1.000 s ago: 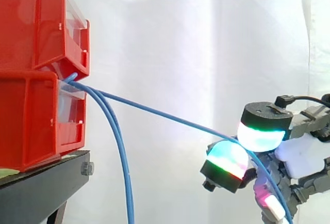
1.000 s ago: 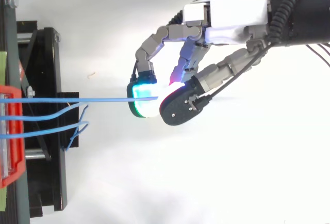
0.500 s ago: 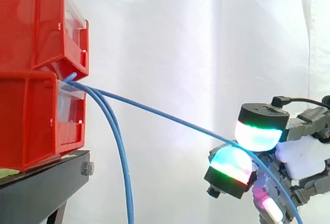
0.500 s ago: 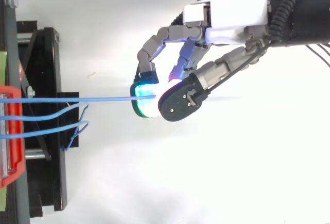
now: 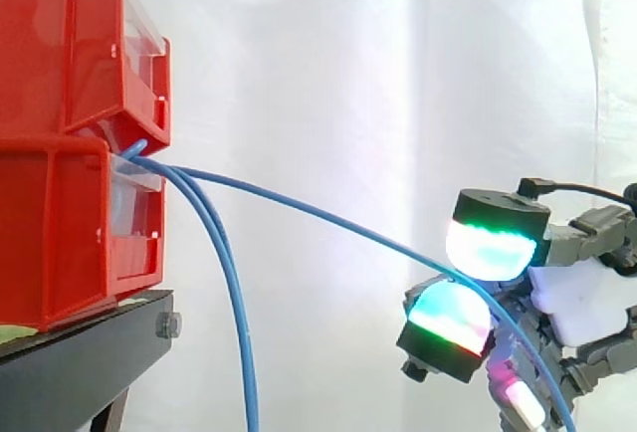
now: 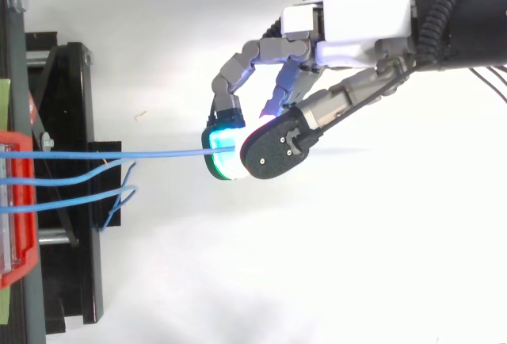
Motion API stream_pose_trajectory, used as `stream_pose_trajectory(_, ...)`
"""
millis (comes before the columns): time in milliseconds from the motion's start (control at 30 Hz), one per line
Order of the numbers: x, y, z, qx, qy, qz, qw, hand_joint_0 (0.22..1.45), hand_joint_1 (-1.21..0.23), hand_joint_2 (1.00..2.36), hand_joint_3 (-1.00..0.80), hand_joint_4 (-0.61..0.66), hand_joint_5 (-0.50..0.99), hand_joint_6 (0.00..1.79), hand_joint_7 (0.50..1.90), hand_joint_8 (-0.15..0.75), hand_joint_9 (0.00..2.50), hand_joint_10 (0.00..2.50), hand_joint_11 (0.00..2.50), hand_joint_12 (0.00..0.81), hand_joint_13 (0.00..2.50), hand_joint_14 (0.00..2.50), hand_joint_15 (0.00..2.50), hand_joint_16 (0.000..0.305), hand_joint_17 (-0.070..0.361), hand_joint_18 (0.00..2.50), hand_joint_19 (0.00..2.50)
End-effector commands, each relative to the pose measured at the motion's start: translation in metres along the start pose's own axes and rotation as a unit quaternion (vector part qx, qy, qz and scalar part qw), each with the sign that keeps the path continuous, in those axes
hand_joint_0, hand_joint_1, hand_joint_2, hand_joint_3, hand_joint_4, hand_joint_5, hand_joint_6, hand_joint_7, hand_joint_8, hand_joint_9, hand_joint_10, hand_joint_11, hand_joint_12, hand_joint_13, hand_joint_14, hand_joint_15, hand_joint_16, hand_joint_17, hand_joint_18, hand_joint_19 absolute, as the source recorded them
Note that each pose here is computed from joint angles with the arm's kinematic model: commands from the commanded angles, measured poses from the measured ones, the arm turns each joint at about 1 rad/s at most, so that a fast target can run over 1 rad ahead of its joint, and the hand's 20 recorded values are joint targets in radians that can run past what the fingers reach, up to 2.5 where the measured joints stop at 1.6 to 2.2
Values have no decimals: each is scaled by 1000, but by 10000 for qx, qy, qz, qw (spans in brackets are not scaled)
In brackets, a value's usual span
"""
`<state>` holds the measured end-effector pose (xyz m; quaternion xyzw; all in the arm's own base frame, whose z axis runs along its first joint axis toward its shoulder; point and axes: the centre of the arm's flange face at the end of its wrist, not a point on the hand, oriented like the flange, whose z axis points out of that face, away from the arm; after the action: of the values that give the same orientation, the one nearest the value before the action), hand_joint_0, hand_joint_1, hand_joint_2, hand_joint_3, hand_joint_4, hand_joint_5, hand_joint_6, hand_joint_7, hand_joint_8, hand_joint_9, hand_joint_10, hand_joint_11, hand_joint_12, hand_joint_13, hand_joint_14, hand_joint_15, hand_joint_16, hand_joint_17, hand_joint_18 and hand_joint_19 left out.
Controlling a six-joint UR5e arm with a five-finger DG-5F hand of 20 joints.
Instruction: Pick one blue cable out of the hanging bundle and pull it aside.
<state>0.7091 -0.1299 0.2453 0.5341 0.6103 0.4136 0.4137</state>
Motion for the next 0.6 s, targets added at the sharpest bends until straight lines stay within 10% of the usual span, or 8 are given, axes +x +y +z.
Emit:
stream_pose_trajectory(0, -1, 0, 0, 2, -7, 10, 10000, 497, -519, 1004, -451, -46, -68, 844, 976, 280, 972, 17, 466, 351, 877, 23, 591, 55, 123, 692, 568)
stream_pose_trajectory(567, -3, -1, -1, 3, -29, 192, 9998, 574, -730, 1013, -68, -130, -36, 883, 1071, 299, 1069, 15, 454, 371, 978, 20, 589, 60, 134, 820, 501)
